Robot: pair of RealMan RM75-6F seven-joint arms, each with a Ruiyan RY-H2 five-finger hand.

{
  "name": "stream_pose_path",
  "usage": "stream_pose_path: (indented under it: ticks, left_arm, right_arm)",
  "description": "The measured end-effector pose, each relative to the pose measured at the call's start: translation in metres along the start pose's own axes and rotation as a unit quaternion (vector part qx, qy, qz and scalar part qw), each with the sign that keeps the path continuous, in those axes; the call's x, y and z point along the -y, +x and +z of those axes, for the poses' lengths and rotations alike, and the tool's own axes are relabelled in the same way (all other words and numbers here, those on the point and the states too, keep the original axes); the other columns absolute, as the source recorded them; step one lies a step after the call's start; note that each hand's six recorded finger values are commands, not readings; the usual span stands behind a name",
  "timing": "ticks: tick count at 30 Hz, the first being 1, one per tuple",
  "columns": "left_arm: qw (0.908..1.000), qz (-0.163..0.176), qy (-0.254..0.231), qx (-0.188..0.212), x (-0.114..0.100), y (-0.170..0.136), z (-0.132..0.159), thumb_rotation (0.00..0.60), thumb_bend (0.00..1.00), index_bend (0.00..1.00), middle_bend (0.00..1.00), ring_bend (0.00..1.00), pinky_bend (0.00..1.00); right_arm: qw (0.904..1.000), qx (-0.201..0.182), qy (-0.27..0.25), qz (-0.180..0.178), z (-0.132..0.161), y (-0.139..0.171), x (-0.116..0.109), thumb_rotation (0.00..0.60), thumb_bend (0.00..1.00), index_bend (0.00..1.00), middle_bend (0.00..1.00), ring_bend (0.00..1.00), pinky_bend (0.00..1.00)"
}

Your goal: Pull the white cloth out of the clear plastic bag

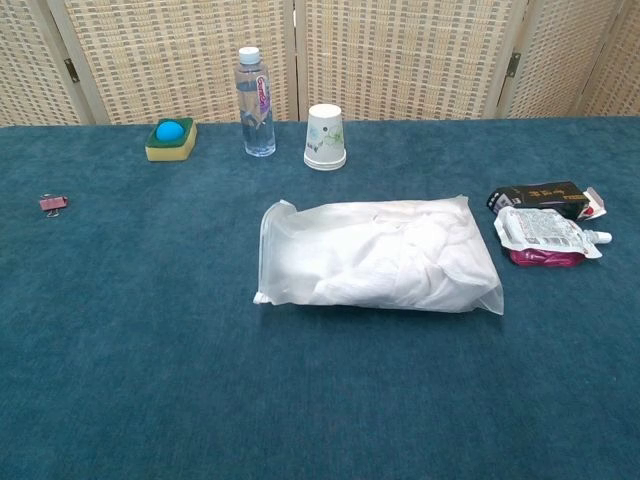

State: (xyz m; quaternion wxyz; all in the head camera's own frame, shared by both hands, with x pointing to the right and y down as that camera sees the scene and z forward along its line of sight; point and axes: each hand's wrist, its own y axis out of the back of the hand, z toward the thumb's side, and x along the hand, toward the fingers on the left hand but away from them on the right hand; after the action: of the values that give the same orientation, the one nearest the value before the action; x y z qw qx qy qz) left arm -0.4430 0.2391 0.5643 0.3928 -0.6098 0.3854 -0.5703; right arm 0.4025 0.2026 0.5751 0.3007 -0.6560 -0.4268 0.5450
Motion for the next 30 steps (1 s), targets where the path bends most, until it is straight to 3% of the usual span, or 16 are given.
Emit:
stream_pose_path:
  ticks: [2, 4, 5, 7, 9, 13, 19, 30]
  left_arm:
    - [1.0, -0.001, 0.0, 0.003, 0.001, 0.0, 0.002, 0.6, 0.44, 0.36, 0.57, 0.53, 0.79]
    - [1.0, -0.003, -0.001, 0.005, 0.002, 0.001, 0.004, 0.6, 0.44, 0.28, 0.57, 0.53, 0.79]
    - [1.0, -0.004, -0.002, 0.005, 0.002, 0.001, 0.005, 0.6, 0.44, 0.25, 0.57, 0.53, 0.79]
    - [1.0, -0.004, -0.004, 0.005, 0.002, 0.002, 0.006, 0.6, 0.44, 0.2, 0.59, 0.53, 0.79]
    - [1.0, -0.003, -0.003, 0.005, 0.002, 0.003, 0.006, 0.6, 0.44, 0.19, 0.6, 0.53, 0.79]
    - [1.0, 0.0, -0.006, 0.004, 0.001, 0.001, 0.006, 0.6, 0.44, 0.19, 0.6, 0.53, 0.79]
    - [0.9999, -0.004, -0.015, 0.0, 0.005, 0.0, 0.005, 0.6, 0.44, 0.2, 0.61, 0.53, 0.79]
    - [0.9998, -0.013, -0.015, 0.002, 0.012, -0.003, 0.009, 0.6, 0.44, 0.2, 0.65, 0.55, 0.79]
  right_arm:
    - [1.0, -0.002, 0.003, 0.003, 0.001, 0.0, 0.002, 0.6, 0.32, 0.57, 0.53, 0.61, 0.76]
    - [0.9999, -0.001, 0.005, 0.01, 0.002, 0.001, 0.004, 0.6, 0.16, 0.35, 0.42, 0.51, 0.71]
    - [0.9998, 0.001, 0.006, 0.02, 0.001, 0.001, 0.006, 0.6, 0.06, 0.18, 0.32, 0.4, 0.63]
    - [0.999, 0.005, 0.013, 0.041, 0.001, 0.002, 0.01, 0.6, 0.0, 0.01, 0.14, 0.23, 0.47]
    - [0.9972, 0.012, 0.021, 0.071, 0.002, 0.002, 0.015, 0.6, 0.0, 0.0, 0.04, 0.1, 0.36]
    - [0.9937, 0.023, 0.014, 0.109, 0.009, -0.002, 0.021, 0.6, 0.0, 0.0, 0.0, 0.0, 0.25]
    - [0.9912, -0.004, 0.013, 0.132, 0.044, -0.034, 0.03, 0.6, 0.0, 0.0, 0.0, 0.0, 0.2]
    - [0.9801, -0.073, 0.01, 0.185, 0.126, -0.085, 0.07, 0.6, 0.0, 0.0, 0.0, 0.0, 0.2]
